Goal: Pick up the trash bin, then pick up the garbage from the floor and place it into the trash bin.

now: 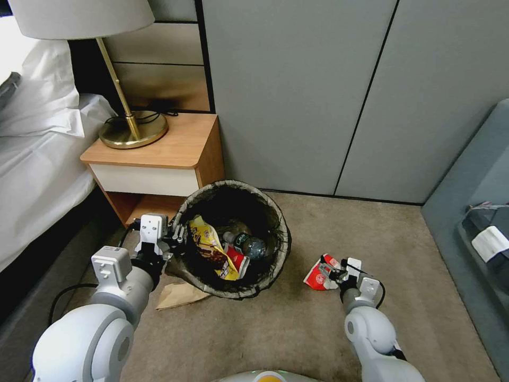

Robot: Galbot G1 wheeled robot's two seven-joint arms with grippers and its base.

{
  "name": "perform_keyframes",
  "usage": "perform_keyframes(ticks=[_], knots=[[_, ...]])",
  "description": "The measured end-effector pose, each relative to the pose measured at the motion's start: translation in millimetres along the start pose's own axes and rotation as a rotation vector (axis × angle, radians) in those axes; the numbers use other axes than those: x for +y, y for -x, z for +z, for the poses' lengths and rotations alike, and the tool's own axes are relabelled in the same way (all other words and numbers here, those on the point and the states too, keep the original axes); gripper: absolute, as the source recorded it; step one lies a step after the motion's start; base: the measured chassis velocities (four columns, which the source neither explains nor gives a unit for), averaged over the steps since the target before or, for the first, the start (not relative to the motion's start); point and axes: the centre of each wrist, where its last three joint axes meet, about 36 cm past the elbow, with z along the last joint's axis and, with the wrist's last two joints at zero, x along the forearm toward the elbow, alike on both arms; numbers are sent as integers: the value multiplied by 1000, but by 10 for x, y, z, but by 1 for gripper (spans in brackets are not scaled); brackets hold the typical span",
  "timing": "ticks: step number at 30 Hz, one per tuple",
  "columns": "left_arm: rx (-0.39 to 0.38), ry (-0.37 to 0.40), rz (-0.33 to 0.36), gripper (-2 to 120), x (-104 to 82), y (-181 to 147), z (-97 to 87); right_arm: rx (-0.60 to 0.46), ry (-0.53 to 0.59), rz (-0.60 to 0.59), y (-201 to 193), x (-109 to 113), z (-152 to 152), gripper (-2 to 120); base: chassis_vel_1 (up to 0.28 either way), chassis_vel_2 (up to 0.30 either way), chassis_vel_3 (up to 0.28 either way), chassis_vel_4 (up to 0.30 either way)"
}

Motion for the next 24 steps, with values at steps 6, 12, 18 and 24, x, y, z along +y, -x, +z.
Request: perform_keyframes(ticks=[6,12,18,24], knots=[[-3,2,0,3,-3,6,-10,27,20,31,235,47,29,100,0,0,0,0],[-2,8,0,3,5,33,-7,51,39,39,373,108,105,100,0,0,0,0],[3,7,-1,3,9,58,-3,78,38,51,472,98,247,100,0,0,0,0],[9,4,3,3,-11,64,14,101,38,69,531,69,389,93,0,0,0,0]])
